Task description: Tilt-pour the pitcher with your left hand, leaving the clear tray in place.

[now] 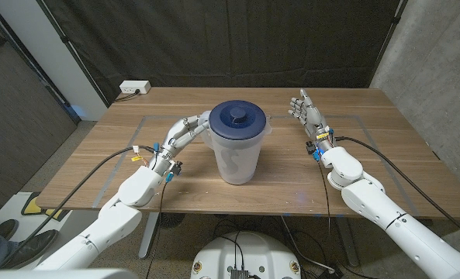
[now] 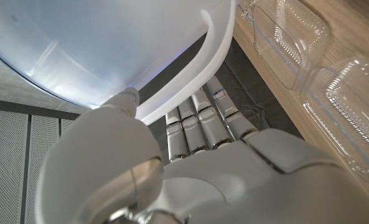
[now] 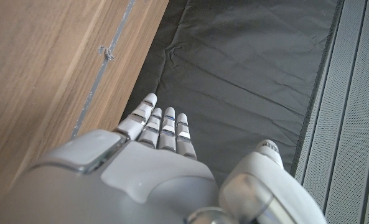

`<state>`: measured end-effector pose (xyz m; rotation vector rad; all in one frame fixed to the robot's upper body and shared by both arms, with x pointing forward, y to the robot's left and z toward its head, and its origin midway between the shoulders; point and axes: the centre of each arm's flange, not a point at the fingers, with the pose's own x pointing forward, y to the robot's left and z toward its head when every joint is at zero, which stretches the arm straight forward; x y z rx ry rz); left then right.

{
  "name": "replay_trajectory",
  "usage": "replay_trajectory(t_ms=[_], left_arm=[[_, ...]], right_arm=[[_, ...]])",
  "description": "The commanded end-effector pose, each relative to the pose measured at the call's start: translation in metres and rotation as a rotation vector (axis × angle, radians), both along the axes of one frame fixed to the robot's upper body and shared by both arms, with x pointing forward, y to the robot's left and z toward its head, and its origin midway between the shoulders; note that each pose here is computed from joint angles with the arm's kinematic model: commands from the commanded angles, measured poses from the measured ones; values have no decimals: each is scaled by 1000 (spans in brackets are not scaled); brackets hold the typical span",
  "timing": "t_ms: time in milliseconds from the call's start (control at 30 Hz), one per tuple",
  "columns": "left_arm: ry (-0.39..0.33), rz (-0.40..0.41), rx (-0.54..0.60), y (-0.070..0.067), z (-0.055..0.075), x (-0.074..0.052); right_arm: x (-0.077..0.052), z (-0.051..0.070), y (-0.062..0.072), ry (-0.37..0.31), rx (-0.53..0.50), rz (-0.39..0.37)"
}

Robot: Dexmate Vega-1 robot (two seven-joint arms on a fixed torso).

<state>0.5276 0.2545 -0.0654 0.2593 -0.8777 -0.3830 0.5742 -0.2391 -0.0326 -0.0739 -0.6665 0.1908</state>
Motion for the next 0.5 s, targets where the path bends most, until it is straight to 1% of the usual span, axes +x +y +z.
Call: replay_trajectory(t_ms=[33,300,500], left_arm=[[79,-1,20,4,-7,5],[108,-11,51,5,-5,10],[107,-9,73,5,0,12]], right_arm=[[3,3,5,2,-22,11],[6,6,8,10,-34,14],[8,6,9,20,-27,13]])
